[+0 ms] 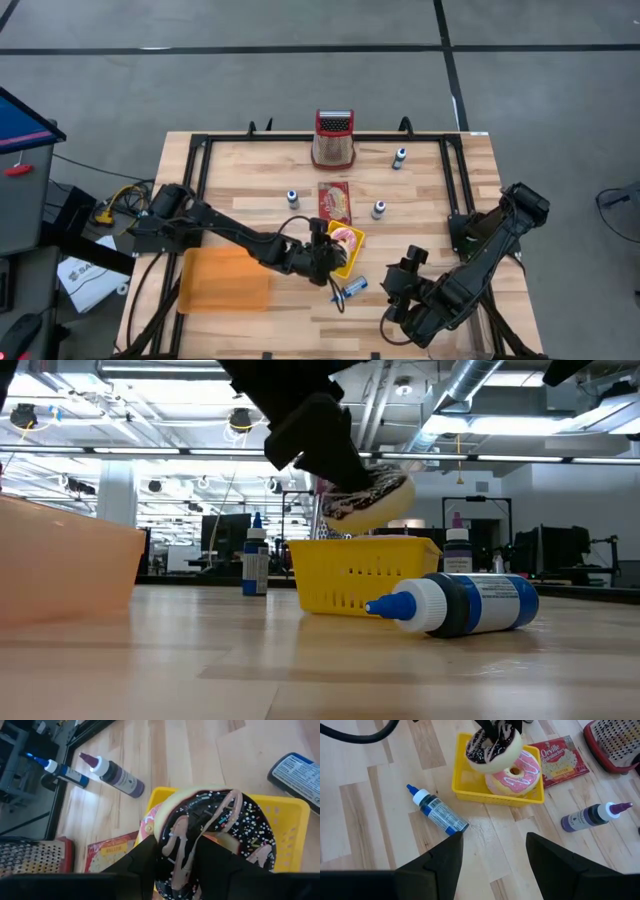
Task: Pick & Place Food Item
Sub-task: Put the brown donut into the yellow basket
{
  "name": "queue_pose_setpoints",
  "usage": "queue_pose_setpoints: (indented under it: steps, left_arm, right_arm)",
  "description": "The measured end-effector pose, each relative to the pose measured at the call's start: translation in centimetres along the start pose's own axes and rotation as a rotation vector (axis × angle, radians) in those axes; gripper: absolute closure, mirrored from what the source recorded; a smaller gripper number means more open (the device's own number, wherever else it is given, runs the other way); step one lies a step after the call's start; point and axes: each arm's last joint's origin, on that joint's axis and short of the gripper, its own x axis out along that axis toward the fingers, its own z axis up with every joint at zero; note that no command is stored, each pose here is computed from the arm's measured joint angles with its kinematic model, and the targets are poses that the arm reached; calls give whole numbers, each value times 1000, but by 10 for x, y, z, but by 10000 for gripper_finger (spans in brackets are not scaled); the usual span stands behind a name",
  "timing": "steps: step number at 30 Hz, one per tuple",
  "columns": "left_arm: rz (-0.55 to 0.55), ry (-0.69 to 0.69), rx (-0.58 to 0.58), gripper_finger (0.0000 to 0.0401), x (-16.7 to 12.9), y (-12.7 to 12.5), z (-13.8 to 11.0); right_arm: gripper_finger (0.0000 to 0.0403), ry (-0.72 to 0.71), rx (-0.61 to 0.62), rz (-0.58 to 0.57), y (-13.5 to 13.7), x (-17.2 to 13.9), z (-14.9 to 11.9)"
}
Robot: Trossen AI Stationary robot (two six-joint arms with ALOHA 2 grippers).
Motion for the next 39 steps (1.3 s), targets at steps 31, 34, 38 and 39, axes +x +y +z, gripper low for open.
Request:
queue_pose_setpoints:
  steps: [31,34,38,39]
  left_arm:
    - [-24,31,-4,188,5,-7,-17]
    - [-28,34,-2,189,3,-6,-16]
    - [-31,61,-15,178,2,-5,-19]
    - [-31,64,-18,175,2,-5,-20]
  right_arm:
    - [193,-19,-3,-9,0,-1,-1]
    - [193,-19,-3,-10,0,-1,-1]
    - [193,-19,-3,-10,0,-1,-1]
    - [193,-18,-2,-11,0,-1,0]
